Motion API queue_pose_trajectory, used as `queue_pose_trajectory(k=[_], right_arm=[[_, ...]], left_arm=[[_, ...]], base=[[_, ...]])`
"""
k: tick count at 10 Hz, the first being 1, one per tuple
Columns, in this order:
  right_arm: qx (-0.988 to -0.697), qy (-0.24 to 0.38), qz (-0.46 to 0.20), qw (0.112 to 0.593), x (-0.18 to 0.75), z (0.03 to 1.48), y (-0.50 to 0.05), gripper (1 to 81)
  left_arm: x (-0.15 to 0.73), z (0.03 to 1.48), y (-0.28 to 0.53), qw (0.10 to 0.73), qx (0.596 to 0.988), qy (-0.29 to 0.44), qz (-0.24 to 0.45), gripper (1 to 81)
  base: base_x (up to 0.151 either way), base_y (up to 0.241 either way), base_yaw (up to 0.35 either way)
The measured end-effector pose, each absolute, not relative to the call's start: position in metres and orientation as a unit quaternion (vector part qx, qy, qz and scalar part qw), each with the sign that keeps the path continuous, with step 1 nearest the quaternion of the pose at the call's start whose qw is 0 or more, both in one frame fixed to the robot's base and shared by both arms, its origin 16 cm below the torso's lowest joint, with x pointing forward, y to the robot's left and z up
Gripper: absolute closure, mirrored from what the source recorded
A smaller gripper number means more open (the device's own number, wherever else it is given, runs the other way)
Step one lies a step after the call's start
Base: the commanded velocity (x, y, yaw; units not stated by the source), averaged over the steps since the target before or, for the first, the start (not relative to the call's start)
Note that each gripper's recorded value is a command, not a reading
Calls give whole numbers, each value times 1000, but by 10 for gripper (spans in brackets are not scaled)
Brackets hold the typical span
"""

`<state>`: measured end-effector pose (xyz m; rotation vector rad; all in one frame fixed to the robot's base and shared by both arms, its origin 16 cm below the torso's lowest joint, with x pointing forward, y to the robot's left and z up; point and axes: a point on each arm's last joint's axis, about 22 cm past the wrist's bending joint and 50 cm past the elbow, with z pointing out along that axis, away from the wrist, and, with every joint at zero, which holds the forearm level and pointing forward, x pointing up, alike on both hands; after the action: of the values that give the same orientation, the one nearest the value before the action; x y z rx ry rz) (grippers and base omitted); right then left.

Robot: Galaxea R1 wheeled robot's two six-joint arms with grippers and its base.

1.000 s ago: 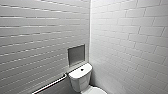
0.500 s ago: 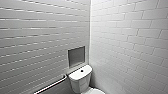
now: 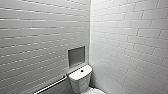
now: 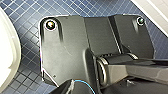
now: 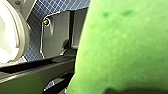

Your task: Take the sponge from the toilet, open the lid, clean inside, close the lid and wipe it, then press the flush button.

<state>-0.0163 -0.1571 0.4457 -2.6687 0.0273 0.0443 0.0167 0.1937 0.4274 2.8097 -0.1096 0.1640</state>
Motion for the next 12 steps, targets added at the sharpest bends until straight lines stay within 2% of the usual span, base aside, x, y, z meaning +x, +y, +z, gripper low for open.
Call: queue_pose_trajectory(k=[4,6,12], right_arm=[[-965,9,16,263,-26,459,-144,811],[-970,7,12,241,-27,451,-164,811],[-973,4,3,233,-23,448,-172,811]], left_arm=[[19,429,190,166,983,-35,65,10],[19,429,191,166,983,-35,65,10],[23,429,192,165,983,-35,70,10]], base=[[0,0,0],[0,0,0],[75,0,0]])
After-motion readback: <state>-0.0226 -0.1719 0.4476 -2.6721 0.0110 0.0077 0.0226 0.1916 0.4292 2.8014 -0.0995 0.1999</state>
